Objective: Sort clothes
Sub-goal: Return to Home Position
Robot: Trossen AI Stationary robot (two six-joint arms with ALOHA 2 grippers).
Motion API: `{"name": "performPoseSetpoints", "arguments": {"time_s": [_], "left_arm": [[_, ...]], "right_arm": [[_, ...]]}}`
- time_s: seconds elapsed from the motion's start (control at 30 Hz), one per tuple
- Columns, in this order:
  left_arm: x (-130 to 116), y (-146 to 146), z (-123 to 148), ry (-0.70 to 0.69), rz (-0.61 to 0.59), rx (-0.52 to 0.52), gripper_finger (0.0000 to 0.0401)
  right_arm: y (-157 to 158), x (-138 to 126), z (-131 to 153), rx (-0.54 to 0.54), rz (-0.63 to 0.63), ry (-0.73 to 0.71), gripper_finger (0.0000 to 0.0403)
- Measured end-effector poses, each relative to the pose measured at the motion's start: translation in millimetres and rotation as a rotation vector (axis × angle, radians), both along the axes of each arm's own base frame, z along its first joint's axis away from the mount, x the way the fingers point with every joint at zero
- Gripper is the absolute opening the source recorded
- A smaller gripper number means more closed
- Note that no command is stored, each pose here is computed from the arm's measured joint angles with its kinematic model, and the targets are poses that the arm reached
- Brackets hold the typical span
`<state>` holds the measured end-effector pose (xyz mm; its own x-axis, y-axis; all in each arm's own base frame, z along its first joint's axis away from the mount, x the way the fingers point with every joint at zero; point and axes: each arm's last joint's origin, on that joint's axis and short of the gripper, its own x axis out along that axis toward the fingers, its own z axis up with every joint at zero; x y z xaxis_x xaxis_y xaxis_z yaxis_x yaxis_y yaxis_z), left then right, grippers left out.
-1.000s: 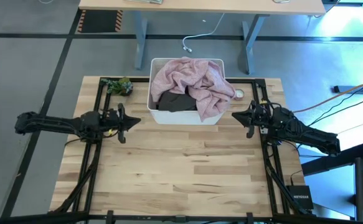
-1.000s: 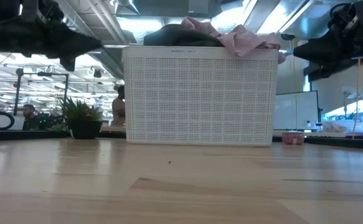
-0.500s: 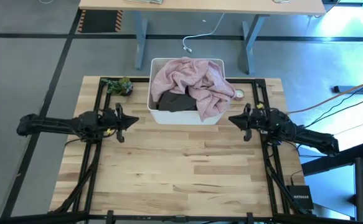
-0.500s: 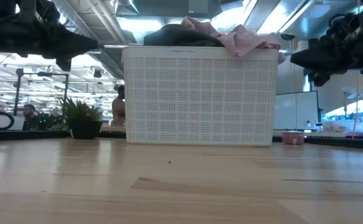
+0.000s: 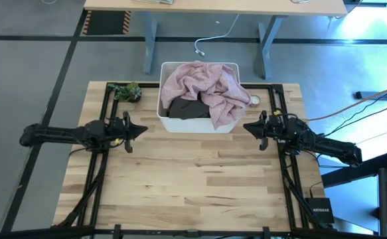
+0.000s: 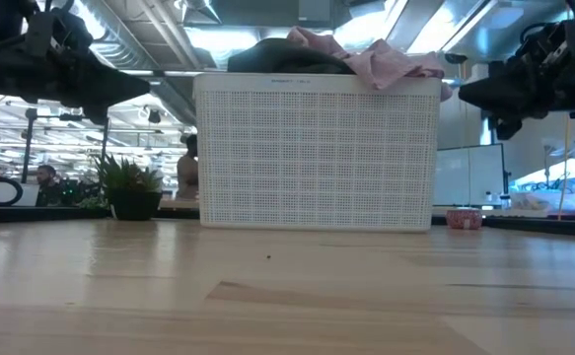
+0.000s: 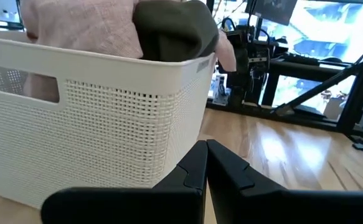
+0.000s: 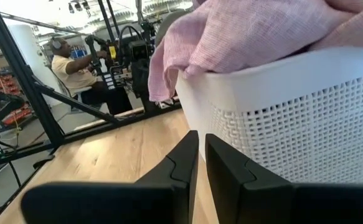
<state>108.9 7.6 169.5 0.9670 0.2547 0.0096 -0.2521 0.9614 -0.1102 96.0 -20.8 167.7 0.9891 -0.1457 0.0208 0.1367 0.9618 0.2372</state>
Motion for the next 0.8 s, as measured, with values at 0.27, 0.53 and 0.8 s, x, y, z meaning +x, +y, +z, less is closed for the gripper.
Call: {"name": "performPoseSetpoints", "arguments": {"time_s": [0.27, 0.53, 0.8], "left_arm": [[-7, 2, -1, 0.004, 0.056, 0.020, 0.0004], [-12, 1, 1, -0.031, 0.019, 0.008, 0.0004], [-12, -2, 0, -0.022, -0.106, 0.029, 0.0004]], "right_arm": [[0, 0, 0, 0.017, -0.001, 0.000, 0.0047], [0, 0, 0, 0.016, -0.002, 0.000, 0.0046], [0, 0, 0, 0.016, -0.002, 0.000, 0.0046]]}}
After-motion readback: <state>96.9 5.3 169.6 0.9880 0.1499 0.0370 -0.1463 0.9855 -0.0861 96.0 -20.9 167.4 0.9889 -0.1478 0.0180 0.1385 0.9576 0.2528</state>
